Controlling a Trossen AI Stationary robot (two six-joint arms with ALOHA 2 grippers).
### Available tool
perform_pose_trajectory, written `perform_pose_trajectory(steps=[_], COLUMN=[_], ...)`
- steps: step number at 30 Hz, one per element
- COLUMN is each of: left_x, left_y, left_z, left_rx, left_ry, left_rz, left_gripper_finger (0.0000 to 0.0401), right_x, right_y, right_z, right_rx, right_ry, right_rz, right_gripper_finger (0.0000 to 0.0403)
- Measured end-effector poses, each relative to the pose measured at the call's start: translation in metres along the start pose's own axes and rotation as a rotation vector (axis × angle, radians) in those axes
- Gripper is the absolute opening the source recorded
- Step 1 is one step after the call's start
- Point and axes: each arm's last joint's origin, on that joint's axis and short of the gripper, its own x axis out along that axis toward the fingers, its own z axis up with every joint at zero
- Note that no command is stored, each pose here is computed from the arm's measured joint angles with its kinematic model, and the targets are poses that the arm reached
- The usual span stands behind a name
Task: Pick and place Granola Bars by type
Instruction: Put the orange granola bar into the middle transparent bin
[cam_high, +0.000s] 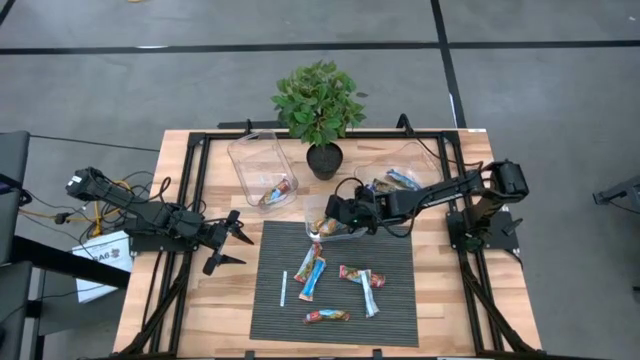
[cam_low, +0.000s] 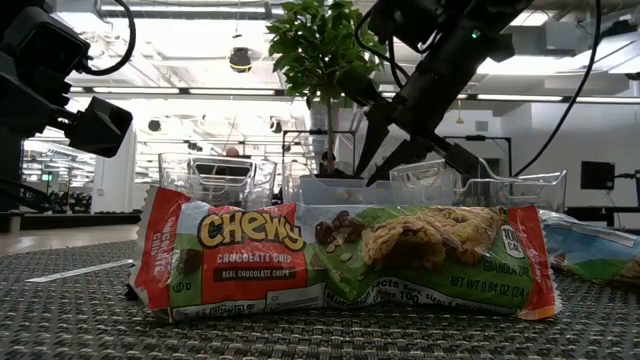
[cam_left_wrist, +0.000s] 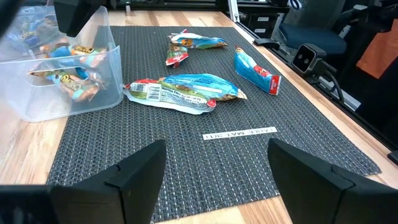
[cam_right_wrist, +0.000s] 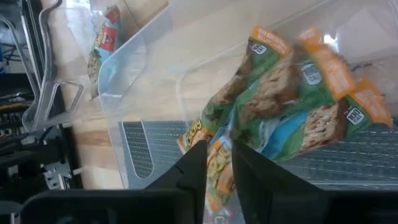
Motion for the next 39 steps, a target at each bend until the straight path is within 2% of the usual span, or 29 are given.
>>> perform_pose_trajectory(steps=[10, 18, 22, 30, 39], left_x=[0.0, 0.0, 0.0, 0.0, 0.0], left_y=[0.0, 0.0, 0.0, 0.0, 0.0], left_z=[0.0, 0.0, 0.0, 0.0, 0.0], left_rx=[0.0, 0.0, 0.0, 0.0, 0.0], left_ry=[0.0, 0.001, 0.001, 0.001, 0.0], left_rz=[0.0, 0.0, 0.0, 0.0, 0.0], left_gripper_finger=[0.0274, 0.0274, 0.0274, 0.0274, 0.0274], right_x=[0.0, -0.012, -0.021, -0.047, -0.08], right_y=[0.001, 0.014, 0.019, 0.026, 0.023], right_z=[0.0, 0.0, 0.0, -0.004, -0.03], right_rx=[-0.005, -0.133, -0.234, -0.512, -0.777], right_ry=[0.002, 0.026, 0.079, 0.241, 0.427], right_rz=[0.009, 0.13, 0.173, 0.279, 0.407], right_gripper_finger=[0.0079, 0.0079, 0.0079, 0.0079, 0.0079])
